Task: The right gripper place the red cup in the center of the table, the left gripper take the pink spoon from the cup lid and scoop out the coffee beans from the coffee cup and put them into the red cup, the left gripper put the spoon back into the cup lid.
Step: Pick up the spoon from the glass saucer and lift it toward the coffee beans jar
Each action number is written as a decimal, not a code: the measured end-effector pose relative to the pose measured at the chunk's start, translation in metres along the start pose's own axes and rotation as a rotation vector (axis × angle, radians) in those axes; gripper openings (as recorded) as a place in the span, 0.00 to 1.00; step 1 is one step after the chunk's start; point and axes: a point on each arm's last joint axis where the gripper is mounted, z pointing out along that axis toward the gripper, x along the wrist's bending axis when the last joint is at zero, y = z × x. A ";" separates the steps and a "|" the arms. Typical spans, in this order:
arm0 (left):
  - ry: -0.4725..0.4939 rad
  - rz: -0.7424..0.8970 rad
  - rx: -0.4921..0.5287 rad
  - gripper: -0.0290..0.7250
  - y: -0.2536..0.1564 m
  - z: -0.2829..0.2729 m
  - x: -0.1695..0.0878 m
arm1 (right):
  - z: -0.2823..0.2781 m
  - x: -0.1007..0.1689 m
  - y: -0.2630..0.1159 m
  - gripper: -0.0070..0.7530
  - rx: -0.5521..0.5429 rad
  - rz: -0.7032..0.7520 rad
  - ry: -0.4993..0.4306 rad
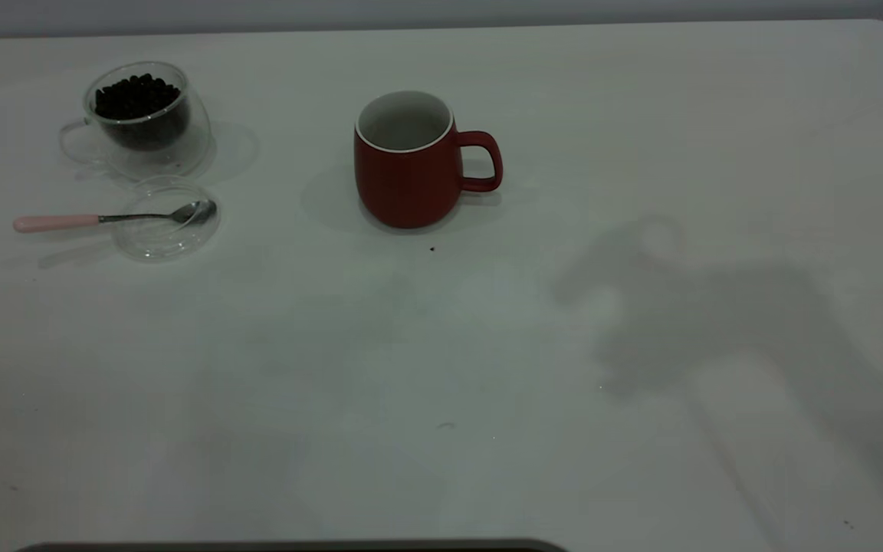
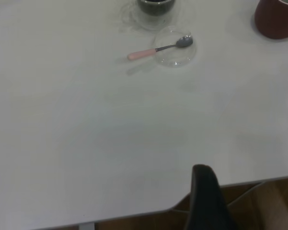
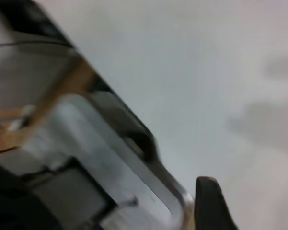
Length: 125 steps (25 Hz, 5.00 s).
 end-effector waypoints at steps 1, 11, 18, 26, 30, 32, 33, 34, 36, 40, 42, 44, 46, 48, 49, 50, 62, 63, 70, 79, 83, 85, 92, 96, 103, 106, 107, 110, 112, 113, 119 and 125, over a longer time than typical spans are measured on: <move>0.000 0.000 0.000 0.72 0.000 0.000 0.000 | -0.010 0.004 -0.015 0.58 0.006 0.048 -0.047; 0.000 0.000 0.000 0.72 0.000 0.000 0.000 | -0.020 0.036 -0.182 0.57 0.038 0.297 -0.301; 0.000 0.000 0.000 0.72 0.000 0.000 0.000 | -0.015 0.045 -0.243 0.57 -0.225 0.382 -0.410; 0.000 0.000 0.000 0.72 0.000 0.000 0.000 | -0.034 0.066 -0.273 0.57 -0.525 0.406 -0.526; 0.000 0.000 0.000 0.72 0.000 0.000 0.000 | -0.039 0.078 -0.289 0.57 -0.659 0.403 -0.584; 0.000 0.000 0.000 0.72 0.000 0.000 0.000 | -0.040 0.084 -0.295 0.57 -0.716 0.388 -0.602; 0.000 -0.001 0.000 0.72 0.000 0.000 0.000 | -0.040 0.086 -0.298 0.57 -0.736 0.382 -0.608; 0.000 -0.001 0.000 0.72 0.000 0.000 0.000 | -0.040 0.087 -0.299 0.57 -0.744 0.379 -0.610; 0.000 -0.001 0.000 0.72 0.000 0.000 0.000 | -0.040 0.087 -0.300 0.56 -0.744 0.379 -0.611; 0.000 -0.002 0.000 0.72 0.000 0.000 0.000 | -0.040 0.087 -0.300 0.56 -0.745 0.379 -0.611; 0.000 -0.003 0.000 0.72 0.000 0.000 0.000 | -0.040 0.087 -0.300 0.56 -0.745 0.379 -0.611; 0.000 -0.003 0.000 0.72 0.000 0.000 0.000 | -0.040 0.087 -0.300 0.56 -0.745 0.379 -0.611; 0.000 -0.003 0.000 0.72 0.000 0.000 0.000 | -0.040 0.087 -0.300 0.56 -0.745 0.379 -0.611; 0.000 -0.003 0.000 0.72 0.000 0.000 0.000 | -0.040 0.087 -0.300 0.56 -0.745 0.379 -0.611; 0.000 -0.003 0.000 0.72 0.000 0.000 0.000 | -0.040 0.087 -0.300 0.56 -0.745 0.379 -0.611; 0.000 -0.003 0.000 0.72 0.000 0.000 0.000 | -0.040 0.087 -0.300 0.56 -0.745 0.379 -0.611; 0.000 -0.033 0.103 0.72 0.010 0.010 0.000 | -0.040 0.087 -0.300 0.56 -0.745 0.380 -0.611; 0.000 -0.037 0.155 0.72 0.017 0.016 0.000 | -0.040 0.087 -0.300 0.56 -0.745 0.380 -0.611; 0.024 -0.139 0.297 0.72 0.085 0.081 0.000 | -0.040 0.087 -0.300 0.56 -0.745 0.380 -0.611; 0.110 -0.219 0.412 0.72 0.152 0.183 0.022 | -0.040 0.087 -0.300 0.56 -0.745 0.380 -0.611; 0.172 -0.376 0.471 0.72 0.161 0.221 0.060 | -0.040 0.087 -0.300 0.56 -0.745 0.380 -0.611; 0.175 -0.451 0.516 0.72 0.153 0.243 0.078 | -0.040 0.087 -0.300 0.56 -0.745 0.380 -0.611; 0.047 -0.686 0.690 0.72 0.105 0.305 0.140 | -0.040 0.087 -0.300 0.56 -0.745 0.380 -0.611; -0.124 -0.743 0.693 0.72 0.076 0.322 0.170 | -0.040 0.087 -0.300 0.56 -0.745 0.380 -0.611; -0.390 -0.648 0.610 0.72 0.023 0.356 0.183 | -0.040 0.087 -0.300 0.56 -0.745 0.380 -0.611; -0.388 -0.624 0.552 0.72 0.015 0.370 0.185 | -0.040 0.087 -0.300 0.56 -0.745 0.380 -0.611; -0.390 -0.632 0.531 0.72 0.015 0.372 0.185 | -0.040 0.087 -0.300 0.56 -0.745 0.380 -0.611; -0.406 -0.598 0.476 0.72 0.021 0.375 0.186 | -0.040 0.087 -0.300 0.56 -0.745 0.380 -0.611; -0.429 -0.585 0.455 0.73 0.027 0.378 0.187 | -0.040 0.087 -0.300 0.56 -0.745 0.380 -0.611; -0.450 -0.588 0.446 0.75 0.030 0.380 0.187 | -0.040 0.087 -0.300 0.56 -0.745 0.380 -0.611; -0.533 -0.664 0.453 0.81 0.030 0.394 0.188 | -0.040 0.087 -0.300 0.56 -0.744 0.380 -0.611; -0.568 -0.663 0.470 0.82 0.022 0.411 0.175 | -0.040 0.087 -0.300 0.56 -0.744 0.380 -0.611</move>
